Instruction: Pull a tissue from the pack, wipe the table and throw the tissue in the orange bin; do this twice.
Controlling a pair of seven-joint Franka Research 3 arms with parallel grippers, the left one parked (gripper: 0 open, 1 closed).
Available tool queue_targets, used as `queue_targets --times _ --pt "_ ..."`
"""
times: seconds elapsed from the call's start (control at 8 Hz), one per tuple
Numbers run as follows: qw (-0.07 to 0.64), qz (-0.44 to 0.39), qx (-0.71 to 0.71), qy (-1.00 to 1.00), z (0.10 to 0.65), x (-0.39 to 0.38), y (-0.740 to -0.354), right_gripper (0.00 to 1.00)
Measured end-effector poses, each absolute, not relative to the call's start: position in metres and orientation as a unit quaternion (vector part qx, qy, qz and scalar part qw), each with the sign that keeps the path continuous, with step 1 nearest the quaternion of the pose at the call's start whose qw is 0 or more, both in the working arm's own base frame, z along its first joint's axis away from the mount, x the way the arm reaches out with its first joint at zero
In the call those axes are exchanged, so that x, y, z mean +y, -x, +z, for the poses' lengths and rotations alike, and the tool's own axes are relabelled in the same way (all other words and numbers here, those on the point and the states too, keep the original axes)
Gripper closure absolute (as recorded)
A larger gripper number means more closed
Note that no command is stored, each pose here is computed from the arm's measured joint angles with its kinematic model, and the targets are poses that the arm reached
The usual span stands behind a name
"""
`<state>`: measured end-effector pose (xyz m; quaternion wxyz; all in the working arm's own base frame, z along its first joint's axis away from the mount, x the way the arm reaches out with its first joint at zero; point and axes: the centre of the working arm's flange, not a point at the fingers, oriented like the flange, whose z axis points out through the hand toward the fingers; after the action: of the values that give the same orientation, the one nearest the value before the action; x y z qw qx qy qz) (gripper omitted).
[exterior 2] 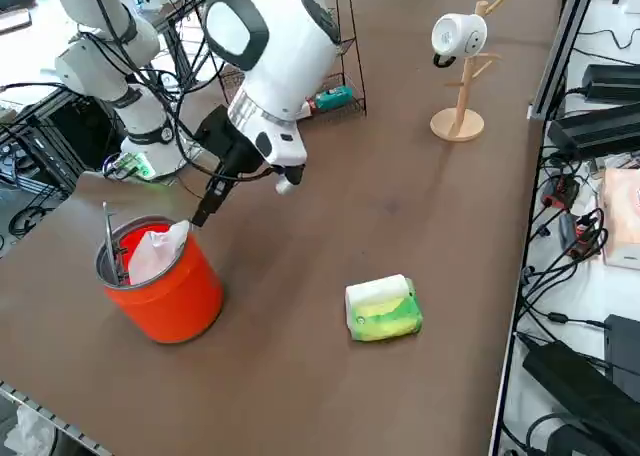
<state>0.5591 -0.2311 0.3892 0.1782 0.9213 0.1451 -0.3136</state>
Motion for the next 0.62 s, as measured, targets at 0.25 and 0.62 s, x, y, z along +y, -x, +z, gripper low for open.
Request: queue_targets --times 0.25,0.62 --pt "0.173 -0.325 0.144 -0.919 0.375 -0.236 -0.558 0.81" --pt "0.155 -0.343 0.137 -0.916 0.365 -0.264 -0.545 0.81"
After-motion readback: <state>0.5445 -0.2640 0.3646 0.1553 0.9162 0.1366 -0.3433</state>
